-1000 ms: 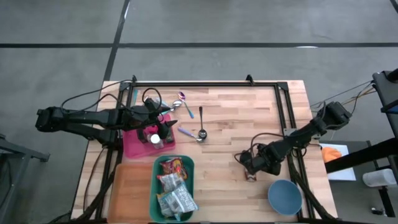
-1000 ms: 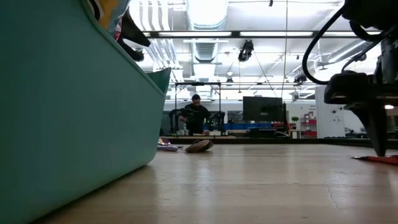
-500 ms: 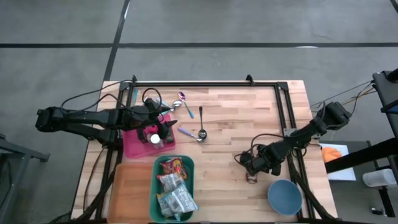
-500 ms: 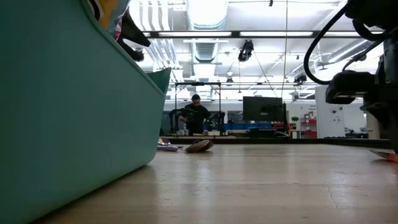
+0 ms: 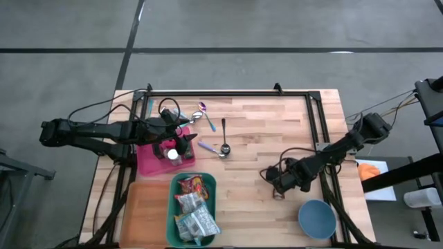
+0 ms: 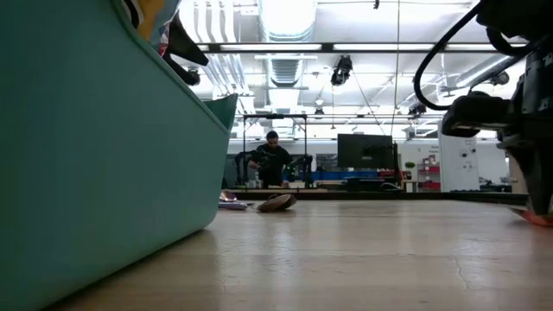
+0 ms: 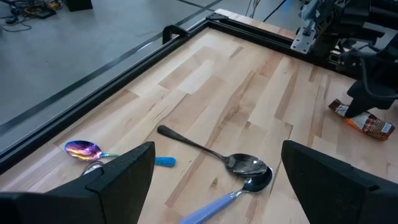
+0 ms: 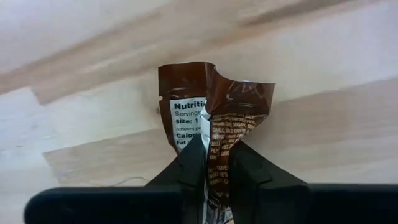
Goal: Pick & Place Food Item
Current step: Put the orange seasoning pack into the pink bin
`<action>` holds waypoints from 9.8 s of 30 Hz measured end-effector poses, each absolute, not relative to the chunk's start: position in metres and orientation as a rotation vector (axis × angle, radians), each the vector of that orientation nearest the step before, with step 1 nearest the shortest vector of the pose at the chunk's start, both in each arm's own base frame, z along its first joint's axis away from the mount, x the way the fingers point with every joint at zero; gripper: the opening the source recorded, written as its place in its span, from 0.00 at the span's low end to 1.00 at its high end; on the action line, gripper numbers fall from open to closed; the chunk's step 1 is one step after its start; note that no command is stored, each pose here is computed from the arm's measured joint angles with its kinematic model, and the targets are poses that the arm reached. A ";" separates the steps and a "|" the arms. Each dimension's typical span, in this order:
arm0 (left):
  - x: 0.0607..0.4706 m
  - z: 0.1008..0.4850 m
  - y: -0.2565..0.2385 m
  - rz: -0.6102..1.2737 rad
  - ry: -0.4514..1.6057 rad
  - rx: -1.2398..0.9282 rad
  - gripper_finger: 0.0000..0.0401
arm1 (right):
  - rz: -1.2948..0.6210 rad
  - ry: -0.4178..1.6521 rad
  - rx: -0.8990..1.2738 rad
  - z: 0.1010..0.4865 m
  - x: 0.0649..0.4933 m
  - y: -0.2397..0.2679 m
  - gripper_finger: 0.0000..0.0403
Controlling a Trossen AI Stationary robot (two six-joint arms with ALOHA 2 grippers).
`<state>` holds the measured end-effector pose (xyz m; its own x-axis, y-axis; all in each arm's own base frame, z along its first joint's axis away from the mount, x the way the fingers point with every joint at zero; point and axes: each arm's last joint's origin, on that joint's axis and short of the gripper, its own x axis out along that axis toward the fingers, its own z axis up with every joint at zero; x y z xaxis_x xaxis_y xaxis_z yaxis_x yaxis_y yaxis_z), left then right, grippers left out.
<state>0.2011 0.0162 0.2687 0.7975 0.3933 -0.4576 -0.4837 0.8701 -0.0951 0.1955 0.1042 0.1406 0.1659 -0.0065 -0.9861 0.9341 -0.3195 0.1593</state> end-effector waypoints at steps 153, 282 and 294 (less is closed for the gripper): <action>0.209 0.288 0.018 0.496 0.222 -0.218 0.88 | -0.336 0.019 0.150 0.306 0.418 -0.026 0.14; 0.211 0.291 0.016 0.409 0.198 -0.242 0.00 | -0.265 0.068 0.214 0.295 0.418 -0.015 0.14; 0.211 0.291 0.016 0.407 0.200 -0.242 0.00 | -0.266 0.067 0.215 0.295 0.418 -0.015 0.14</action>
